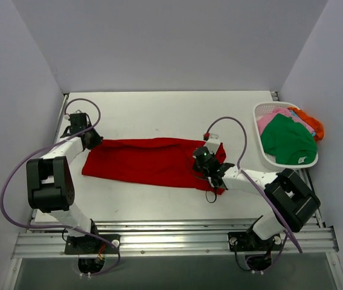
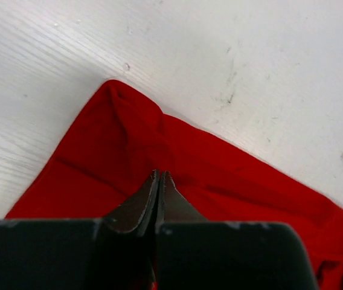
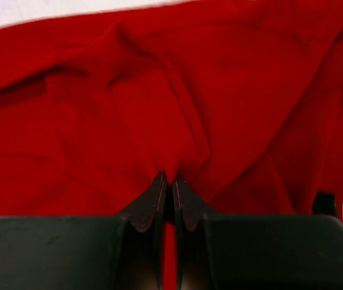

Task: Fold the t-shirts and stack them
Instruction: Fold the tshirt

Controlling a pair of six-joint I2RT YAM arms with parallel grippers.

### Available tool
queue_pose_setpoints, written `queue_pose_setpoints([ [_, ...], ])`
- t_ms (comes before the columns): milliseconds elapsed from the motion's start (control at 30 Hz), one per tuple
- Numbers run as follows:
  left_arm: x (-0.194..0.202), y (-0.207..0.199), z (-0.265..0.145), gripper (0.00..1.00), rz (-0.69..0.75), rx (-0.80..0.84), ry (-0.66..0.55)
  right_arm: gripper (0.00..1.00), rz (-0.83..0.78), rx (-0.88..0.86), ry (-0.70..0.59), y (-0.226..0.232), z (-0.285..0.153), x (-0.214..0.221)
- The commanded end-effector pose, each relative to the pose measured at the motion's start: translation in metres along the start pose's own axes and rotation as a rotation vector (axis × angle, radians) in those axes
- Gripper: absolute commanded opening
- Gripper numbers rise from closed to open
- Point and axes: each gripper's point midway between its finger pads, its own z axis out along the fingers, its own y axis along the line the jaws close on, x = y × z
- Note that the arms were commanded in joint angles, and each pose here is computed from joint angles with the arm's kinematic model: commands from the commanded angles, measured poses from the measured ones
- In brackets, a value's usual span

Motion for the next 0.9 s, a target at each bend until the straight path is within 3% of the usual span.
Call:
queue_pose_setpoints([
  [0, -0.031, 0.011, -0.012, 0.02, 0.015, -0.075, -0.103, 0.00, 0.067, 0.047, -0.086, -0.006, -0.016, -0.004],
  [100, -0.039, 0.009, -0.005, 0.02, 0.030, -0.097, -0.094, 0.05, 0.052, 0.077, -0.088, -0.009, -0.019, 0.003],
  [200, -0.055, 0.014, 0.002, 0.02, 0.040, -0.161, -0.115, 0.26, 0.027, 0.118, -0.069, -0.014, -0.021, 0.012],
  [233, -0.059, 0.016, 0.003, 0.02, 0.045, -0.178, -0.119, 0.41, 0.025, 0.137, -0.079, -0.017, -0.022, 0.011],
  [333, -0.067, 0.028, 0.013, 0.02, 0.038, -0.248, -0.115, 0.58, 0.018, 0.178, -0.078, -0.024, -0.028, 0.016],
  [500, -0.061, 0.053, 0.025, 0.04, -0.011, -0.347, -0.057, 0.63, 0.014, 0.215, -0.077, -0.031, -0.043, 0.021],
  [533, -0.058, 0.058, 0.024, 0.08, -0.025, -0.371, -0.047, 0.63, 0.011, 0.213, -0.079, -0.029, -0.047, 0.022],
  [567, -0.052, 0.066, 0.023, 0.31, -0.023, -0.407, -0.026, 0.63, 0.020, 0.199, -0.088, -0.025, -0.052, 0.018],
  [633, -0.050, 0.069, 0.018, 0.64, -0.034, -0.422, -0.020, 0.63, 0.021, 0.188, -0.098, -0.021, -0.059, 0.014],
  [700, -0.044, 0.073, 0.005, 0.82, -0.045, -0.430, -0.027, 0.63, 0.046, 0.152, -0.132, -0.008, -0.068, 0.001],
  [867, -0.045, 0.076, -0.038, 0.86, -0.067, -0.414, -0.122, 0.63, 0.046, 0.131, -0.186, 0.005, -0.083, -0.027],
])
